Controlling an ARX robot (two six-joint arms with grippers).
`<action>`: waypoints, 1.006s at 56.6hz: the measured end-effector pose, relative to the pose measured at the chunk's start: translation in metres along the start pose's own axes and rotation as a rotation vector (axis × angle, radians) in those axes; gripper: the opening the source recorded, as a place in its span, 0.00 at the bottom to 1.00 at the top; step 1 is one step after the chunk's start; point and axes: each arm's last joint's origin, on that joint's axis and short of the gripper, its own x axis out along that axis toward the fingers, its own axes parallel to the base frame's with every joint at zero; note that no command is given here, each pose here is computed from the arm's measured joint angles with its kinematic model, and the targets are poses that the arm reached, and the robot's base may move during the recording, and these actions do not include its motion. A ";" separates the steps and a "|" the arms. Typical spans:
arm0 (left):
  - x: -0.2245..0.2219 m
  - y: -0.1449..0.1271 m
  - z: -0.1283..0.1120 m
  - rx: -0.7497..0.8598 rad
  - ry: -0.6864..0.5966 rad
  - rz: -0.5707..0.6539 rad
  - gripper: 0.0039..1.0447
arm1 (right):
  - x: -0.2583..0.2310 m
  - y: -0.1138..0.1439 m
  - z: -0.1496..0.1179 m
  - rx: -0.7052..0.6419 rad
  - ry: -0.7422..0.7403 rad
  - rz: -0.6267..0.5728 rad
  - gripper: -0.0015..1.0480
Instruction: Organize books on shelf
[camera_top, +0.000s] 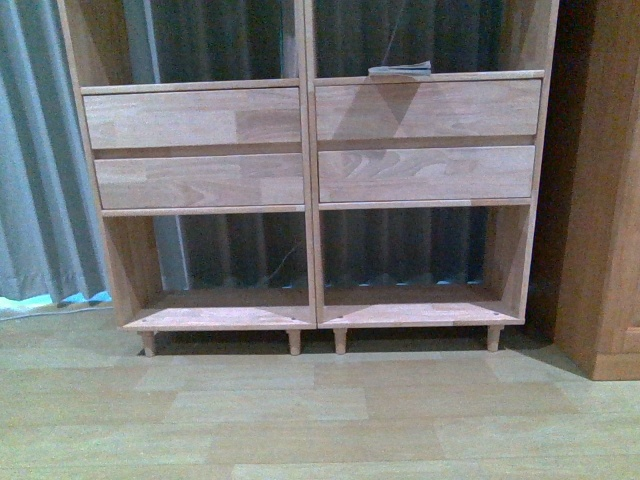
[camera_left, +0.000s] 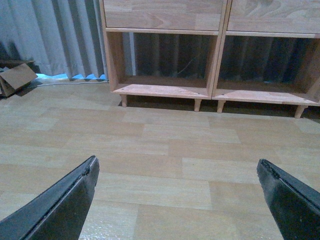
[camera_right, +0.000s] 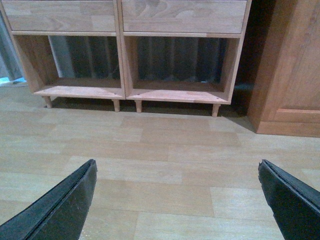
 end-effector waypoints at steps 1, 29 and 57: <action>0.000 0.000 0.000 0.000 0.000 0.000 0.93 | 0.000 0.000 0.000 0.000 0.000 0.000 0.93; 0.000 0.000 0.000 0.000 0.000 0.000 0.93 | 0.000 0.000 0.000 0.000 0.000 0.000 0.93; 0.000 0.000 0.000 0.000 0.000 0.000 0.93 | 0.000 0.000 0.000 0.000 0.000 0.000 0.93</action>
